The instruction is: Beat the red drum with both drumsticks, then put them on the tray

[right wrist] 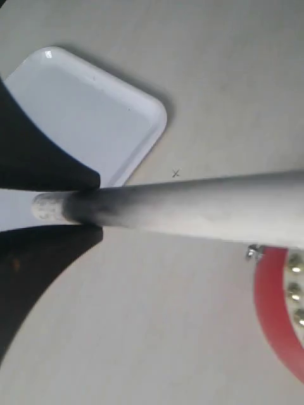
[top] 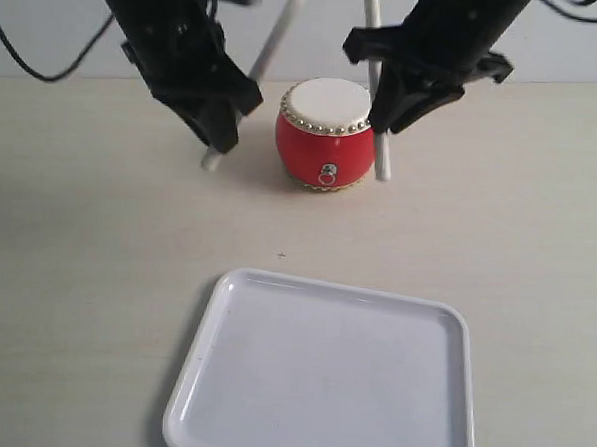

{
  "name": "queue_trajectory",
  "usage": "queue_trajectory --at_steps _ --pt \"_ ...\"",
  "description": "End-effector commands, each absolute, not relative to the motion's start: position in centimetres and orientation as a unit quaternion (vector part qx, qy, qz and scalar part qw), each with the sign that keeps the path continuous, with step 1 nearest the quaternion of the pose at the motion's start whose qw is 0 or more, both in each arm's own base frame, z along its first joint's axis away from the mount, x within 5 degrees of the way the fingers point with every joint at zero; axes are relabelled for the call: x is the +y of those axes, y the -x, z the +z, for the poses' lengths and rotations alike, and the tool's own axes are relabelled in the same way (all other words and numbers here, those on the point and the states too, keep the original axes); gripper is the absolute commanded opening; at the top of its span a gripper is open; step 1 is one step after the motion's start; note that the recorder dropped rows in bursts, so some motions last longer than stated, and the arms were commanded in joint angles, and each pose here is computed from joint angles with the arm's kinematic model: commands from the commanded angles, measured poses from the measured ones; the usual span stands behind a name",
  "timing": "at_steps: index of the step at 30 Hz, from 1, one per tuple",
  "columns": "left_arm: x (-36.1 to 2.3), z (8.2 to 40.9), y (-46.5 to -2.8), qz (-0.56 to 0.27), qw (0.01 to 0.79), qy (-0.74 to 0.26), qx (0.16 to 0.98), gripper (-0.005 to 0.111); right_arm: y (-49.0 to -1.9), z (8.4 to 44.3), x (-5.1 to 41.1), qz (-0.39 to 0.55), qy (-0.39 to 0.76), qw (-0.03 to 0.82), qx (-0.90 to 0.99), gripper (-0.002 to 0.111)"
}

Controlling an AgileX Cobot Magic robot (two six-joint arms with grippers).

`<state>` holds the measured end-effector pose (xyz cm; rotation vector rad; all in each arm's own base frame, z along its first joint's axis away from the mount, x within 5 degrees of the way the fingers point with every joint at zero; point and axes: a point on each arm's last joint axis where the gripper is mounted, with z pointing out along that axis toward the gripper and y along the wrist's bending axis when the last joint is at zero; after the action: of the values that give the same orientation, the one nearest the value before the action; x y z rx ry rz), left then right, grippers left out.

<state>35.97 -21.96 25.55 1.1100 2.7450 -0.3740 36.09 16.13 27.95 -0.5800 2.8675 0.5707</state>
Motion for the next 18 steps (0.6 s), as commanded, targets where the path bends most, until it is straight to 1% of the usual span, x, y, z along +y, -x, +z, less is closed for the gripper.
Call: queue_trajectory --at_steps 1,3,6,8,13,18 --pt "-22.9 18.7 -37.2 -0.124 -0.001 -0.366 0.922 0.000 -33.9 33.2 15.0 0.188 0.214 0.151 0.947 0.000" --pt "-23.1 16.5 -37.5 -0.122 -0.024 -0.363 0.924 0.000 -33.7 33.5 14.9 0.188 0.214 0.154 0.946 0.000" --pt "-23.1 15.9 -37.5 -0.122 -0.032 -0.361 0.924 0.000 -34.1 32.8 15.0 0.185 0.215 0.146 0.948 0.000" --pt "-23.1 16.6 -37.5 -0.122 -0.024 -0.363 0.924 0.000 -34.5 32.1 15.2 0.184 0.214 0.136 0.950 0.000" --pt "-22.4 19.8 -37.4 -0.128 0.013 -0.361 0.924 0.000 -35.7 29.4 15.6 0.180 0.211 0.102 0.955 0.000" --pt "-22.5 19.7 -37.3 -0.132 0.011 -0.359 0.924 0.000 -36.0 28.9 15.6 0.176 0.215 0.098 0.956 0.000"
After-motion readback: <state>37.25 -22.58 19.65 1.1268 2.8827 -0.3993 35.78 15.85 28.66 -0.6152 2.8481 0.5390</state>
